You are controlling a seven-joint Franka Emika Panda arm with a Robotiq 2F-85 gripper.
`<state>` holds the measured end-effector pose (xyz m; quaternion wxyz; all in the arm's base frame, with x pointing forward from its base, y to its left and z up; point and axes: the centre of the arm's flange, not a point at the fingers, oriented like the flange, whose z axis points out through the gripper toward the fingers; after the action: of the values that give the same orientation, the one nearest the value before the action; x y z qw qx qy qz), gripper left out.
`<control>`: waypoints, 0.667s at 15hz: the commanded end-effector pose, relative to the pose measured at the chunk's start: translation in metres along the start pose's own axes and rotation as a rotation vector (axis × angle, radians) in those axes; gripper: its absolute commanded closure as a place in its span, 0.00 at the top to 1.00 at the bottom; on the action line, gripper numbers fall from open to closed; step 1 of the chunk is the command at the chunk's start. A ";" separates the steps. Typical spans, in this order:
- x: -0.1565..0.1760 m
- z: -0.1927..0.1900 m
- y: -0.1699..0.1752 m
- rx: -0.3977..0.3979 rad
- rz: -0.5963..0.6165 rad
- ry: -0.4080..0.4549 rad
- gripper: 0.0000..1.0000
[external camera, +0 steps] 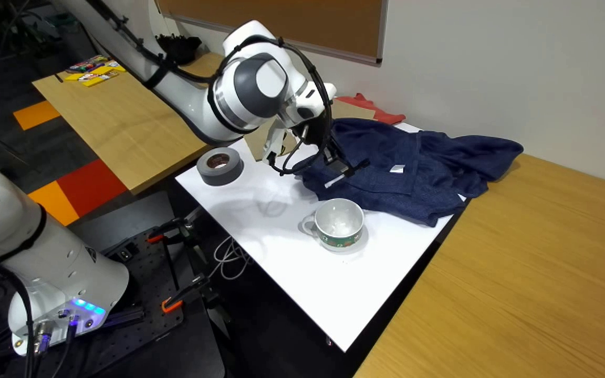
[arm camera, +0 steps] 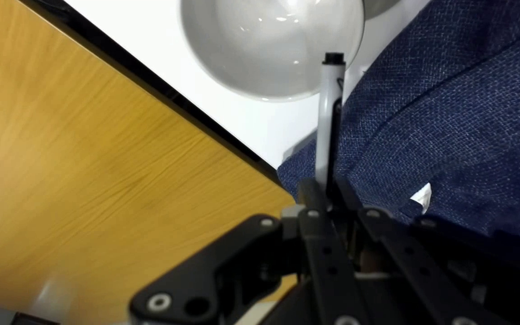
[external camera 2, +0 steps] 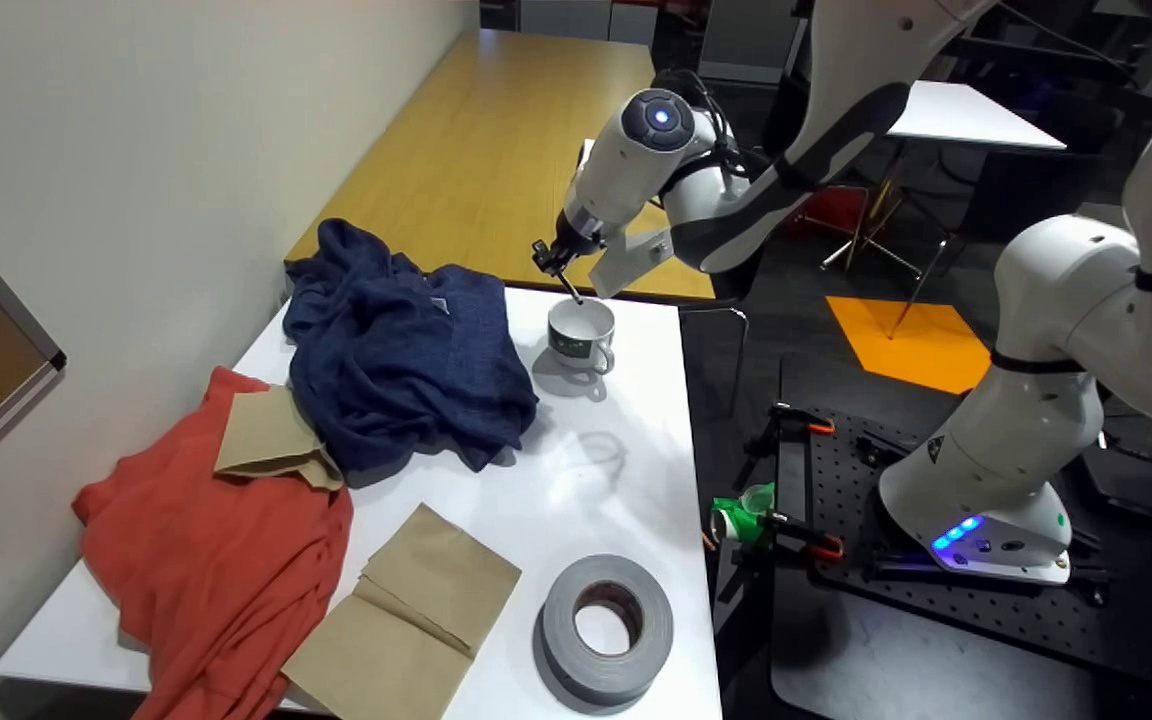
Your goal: Put the marker in the cup and put it back on the table
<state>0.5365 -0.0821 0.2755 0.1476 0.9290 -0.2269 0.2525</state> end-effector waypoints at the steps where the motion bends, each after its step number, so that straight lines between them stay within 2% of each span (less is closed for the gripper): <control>1: -0.017 0.016 -0.006 -0.055 0.030 0.027 0.03; 10: -0.033 0.042 0.002 -0.142 0.107 0.061 0.03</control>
<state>0.5279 -0.0884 0.2310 0.1955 0.9052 -0.2791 0.2538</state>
